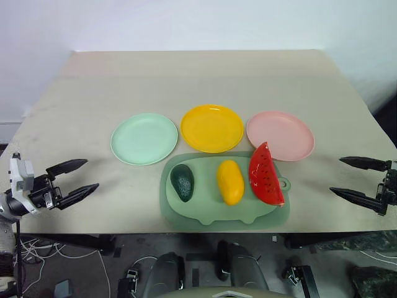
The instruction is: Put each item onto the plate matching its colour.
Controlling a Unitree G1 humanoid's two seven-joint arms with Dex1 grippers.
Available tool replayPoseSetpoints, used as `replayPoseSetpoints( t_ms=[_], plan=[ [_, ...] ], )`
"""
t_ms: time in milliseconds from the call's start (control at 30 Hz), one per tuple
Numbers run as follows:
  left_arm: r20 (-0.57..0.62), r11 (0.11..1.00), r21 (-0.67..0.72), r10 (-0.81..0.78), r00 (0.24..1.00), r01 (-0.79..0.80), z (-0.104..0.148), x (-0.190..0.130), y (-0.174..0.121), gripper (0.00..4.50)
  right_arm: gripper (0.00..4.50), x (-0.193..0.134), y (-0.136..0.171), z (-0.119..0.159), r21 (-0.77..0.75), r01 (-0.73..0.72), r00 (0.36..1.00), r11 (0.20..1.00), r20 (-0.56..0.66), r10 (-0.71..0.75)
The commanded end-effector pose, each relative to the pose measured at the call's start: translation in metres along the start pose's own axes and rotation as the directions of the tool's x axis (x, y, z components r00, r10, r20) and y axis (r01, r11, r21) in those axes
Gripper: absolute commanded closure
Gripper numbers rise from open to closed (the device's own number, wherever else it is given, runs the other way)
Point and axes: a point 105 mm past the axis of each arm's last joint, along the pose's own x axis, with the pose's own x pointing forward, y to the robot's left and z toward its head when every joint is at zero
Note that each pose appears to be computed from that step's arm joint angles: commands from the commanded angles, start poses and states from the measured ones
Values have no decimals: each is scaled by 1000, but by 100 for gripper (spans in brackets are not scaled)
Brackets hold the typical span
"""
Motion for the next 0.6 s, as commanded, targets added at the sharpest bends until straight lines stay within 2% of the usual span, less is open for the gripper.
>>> replayPoseSetpoints(
  t_ms=[33, 233, 600],
  plan=[
    [6, 999, 43, -3, 1000, 2, 6, -2, -3, 2, 0, -10, -6, 7, -55, 30, 1000, 998, -6, -30],
    [49, 999, 44, 26, 998, -28, 12, 4, -3, 2, 0, -8, 2, 9, -46, 30, 999, 998, 17, -30],
    [31, 998, 62, 17, 999, -19, 16, 1, -3, 2, 0, -6, 10, 9, -14, 1, 1000, 1000, 3, -1]
  ],
)
